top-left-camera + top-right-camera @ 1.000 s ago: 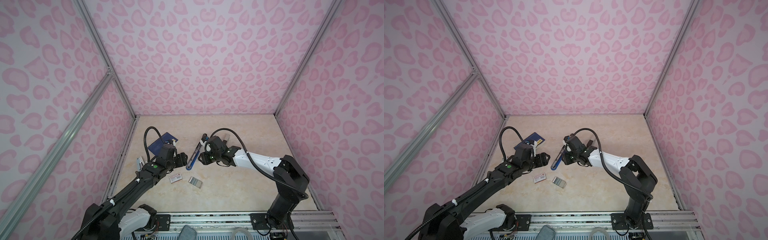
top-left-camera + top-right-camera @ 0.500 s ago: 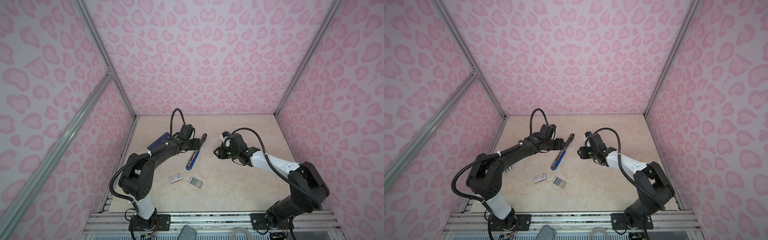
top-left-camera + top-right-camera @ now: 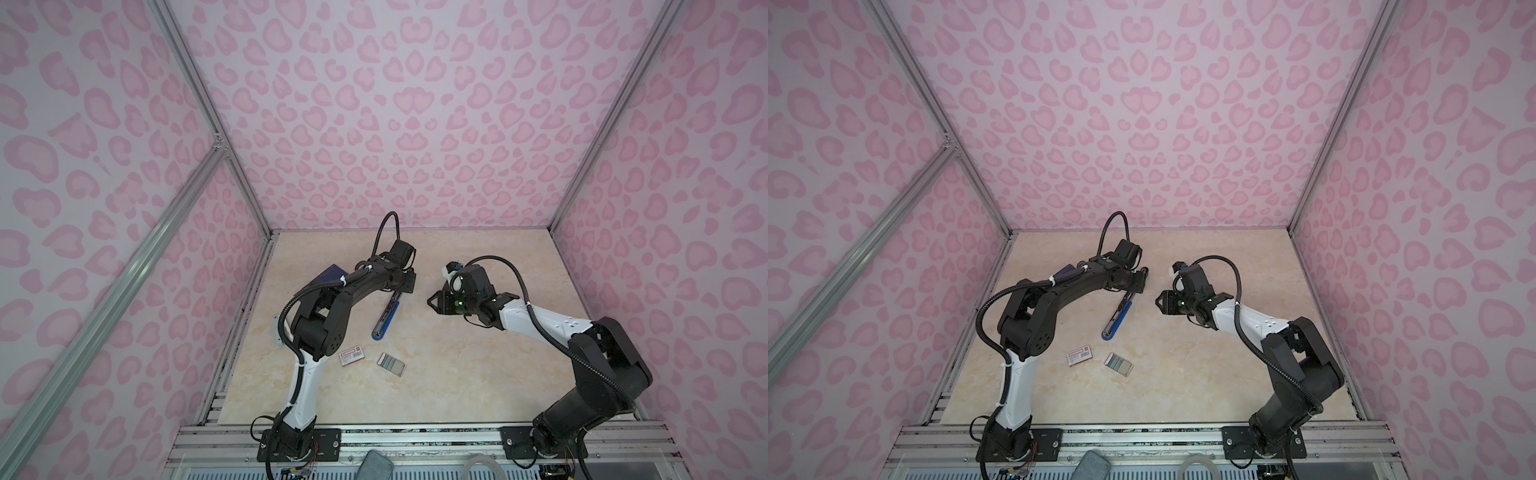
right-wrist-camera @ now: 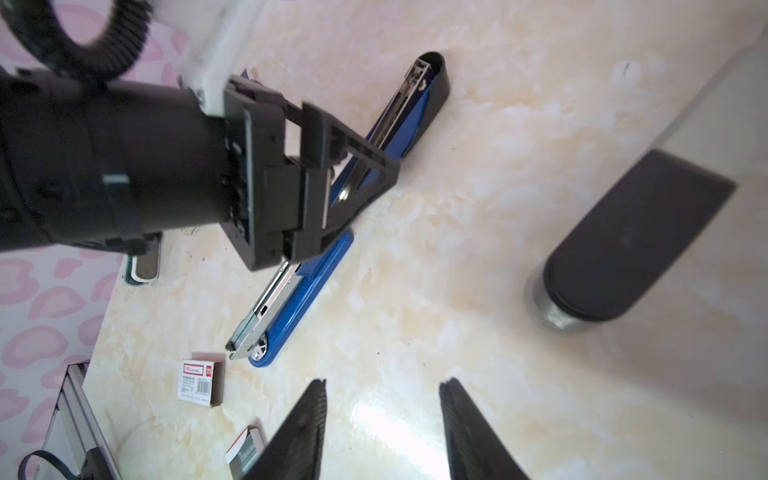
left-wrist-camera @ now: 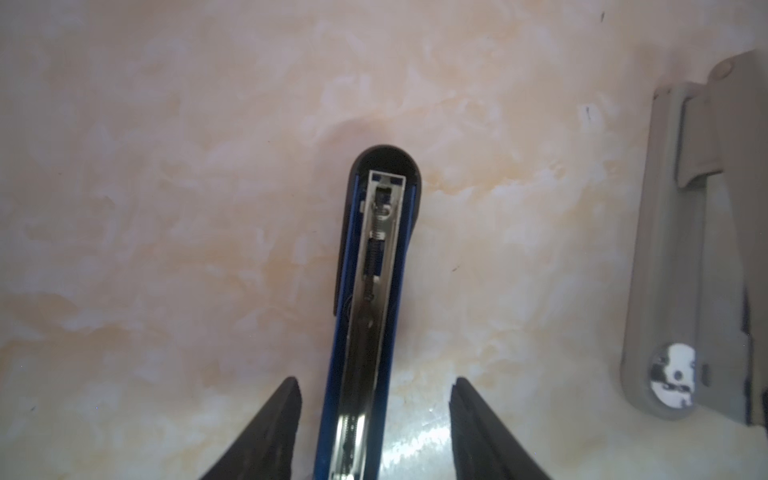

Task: Load the staples into the stapler
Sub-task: 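Grasp the blue stapler's far end with the left gripper while the right gripper approaches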

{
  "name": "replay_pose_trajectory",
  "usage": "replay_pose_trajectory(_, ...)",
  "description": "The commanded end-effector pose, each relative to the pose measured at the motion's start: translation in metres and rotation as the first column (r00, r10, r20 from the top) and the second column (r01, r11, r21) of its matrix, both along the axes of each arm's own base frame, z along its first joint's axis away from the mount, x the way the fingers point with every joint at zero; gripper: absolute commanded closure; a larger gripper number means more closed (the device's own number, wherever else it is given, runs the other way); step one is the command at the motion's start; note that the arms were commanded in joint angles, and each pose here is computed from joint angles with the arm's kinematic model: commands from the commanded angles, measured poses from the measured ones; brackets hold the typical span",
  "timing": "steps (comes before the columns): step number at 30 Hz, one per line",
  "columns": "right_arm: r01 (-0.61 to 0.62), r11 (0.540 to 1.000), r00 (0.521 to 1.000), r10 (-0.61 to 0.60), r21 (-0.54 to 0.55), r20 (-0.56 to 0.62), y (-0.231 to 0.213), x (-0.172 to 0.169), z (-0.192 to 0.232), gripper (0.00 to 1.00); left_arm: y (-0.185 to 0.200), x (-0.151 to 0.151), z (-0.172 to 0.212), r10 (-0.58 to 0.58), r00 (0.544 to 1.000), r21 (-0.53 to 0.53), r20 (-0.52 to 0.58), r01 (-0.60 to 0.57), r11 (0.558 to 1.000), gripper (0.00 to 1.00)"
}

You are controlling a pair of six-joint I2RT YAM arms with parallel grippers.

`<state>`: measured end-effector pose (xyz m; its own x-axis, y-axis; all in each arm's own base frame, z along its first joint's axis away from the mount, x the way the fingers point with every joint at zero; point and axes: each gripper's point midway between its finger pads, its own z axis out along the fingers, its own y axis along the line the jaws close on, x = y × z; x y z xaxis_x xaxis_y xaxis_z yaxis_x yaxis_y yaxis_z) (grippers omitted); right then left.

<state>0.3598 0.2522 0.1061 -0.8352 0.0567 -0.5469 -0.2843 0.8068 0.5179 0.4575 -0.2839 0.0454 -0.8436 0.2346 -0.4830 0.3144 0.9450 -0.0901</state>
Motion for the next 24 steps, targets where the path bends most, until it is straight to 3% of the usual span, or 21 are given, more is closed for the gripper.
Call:
replay_pose_trajectory(1,-0.033,0.996,0.999,0.033,0.079,0.010,0.016,0.007,0.004,0.53,0.004,-0.003,-0.007,-0.029,1.000,0.061,-0.007,0.030,0.998,0.43)
replay_pose_trajectory(10,-0.017,0.998,0.999,0.020,0.065,-0.045,0.027,0.027,-0.040,0.55,-0.003,-0.009,-0.012,-0.072,0.997,0.073,-0.013,0.073,0.995,0.58)
replay_pose_trajectory(14,0.026,0.999,0.997,-0.024,0.026,-0.072,0.019,0.038,-0.061,0.55,-0.008,-0.014,-0.011,-0.106,0.994,0.076,-0.010,0.106,0.991,0.70)
replay_pose_trajectory(24,0.164,0.985,0.980,-0.169,-0.057,-0.100,-0.018,0.062,-0.089,0.56,-0.016,-0.024,-0.003,-0.154,0.988,0.066,0.020,0.152,0.986,0.80)
